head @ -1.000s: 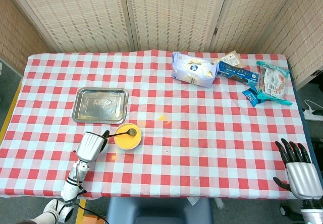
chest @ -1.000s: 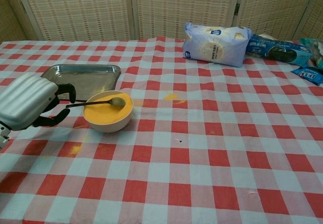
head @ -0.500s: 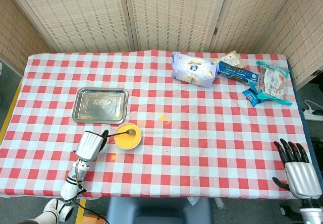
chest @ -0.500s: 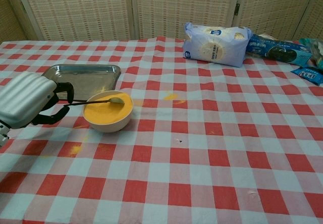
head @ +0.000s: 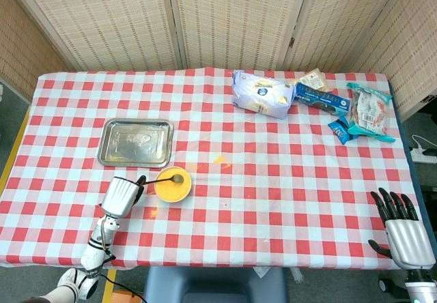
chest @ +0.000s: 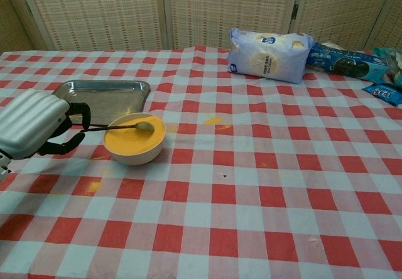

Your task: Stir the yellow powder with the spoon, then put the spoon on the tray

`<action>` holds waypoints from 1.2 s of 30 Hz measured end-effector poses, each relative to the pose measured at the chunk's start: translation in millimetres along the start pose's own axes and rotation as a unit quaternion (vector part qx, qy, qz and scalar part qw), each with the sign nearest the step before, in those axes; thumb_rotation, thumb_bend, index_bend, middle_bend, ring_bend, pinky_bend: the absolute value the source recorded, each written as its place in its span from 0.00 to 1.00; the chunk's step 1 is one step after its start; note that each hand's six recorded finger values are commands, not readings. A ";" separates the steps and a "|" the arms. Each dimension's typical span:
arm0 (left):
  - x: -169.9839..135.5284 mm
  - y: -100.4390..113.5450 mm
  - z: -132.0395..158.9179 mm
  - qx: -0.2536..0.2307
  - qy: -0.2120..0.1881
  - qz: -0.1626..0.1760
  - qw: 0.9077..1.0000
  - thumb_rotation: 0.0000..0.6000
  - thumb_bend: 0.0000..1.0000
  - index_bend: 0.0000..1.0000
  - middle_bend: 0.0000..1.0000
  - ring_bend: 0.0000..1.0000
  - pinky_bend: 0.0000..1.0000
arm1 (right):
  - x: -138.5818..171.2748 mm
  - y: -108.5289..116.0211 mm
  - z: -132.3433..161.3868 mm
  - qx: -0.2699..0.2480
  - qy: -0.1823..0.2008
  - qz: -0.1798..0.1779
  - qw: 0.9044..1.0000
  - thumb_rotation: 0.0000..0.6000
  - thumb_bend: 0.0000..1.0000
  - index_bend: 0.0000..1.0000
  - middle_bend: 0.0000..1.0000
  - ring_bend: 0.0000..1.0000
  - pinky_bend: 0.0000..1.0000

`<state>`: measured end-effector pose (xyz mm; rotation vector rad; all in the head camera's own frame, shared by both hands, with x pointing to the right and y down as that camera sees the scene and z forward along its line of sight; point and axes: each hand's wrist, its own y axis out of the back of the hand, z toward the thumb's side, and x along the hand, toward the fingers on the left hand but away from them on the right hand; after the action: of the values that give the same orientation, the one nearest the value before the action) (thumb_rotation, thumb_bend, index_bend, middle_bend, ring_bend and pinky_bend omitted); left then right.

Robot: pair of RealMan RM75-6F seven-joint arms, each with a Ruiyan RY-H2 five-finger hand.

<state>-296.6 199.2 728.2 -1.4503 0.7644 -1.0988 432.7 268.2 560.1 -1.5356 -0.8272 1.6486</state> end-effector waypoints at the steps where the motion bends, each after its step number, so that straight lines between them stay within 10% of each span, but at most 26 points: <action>1: -0.2 -0.2 0.3 0.000 -0.001 0.000 1.000 1.00 0.40 0.53 1.00 1.00 1.00 | -0.1 -0.3 0.0 0.000 0.000 0.001 1.000 1.00 0.03 0.00 0.00 0.00 0.00; 36: 5.0 -3.3 -3.5 0.004 0.004 -0.005 1.000 1.00 0.40 0.56 1.00 1.00 1.00 | -1.0 -2.4 0.7 0.003 -0.002 0.004 1.000 1.00 0.03 0.00 0.00 0.00 0.00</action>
<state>-298.4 194.0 732.3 -1.4447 0.7584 -1.1159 432.2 268.6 562.7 -1.5342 -0.8177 1.6594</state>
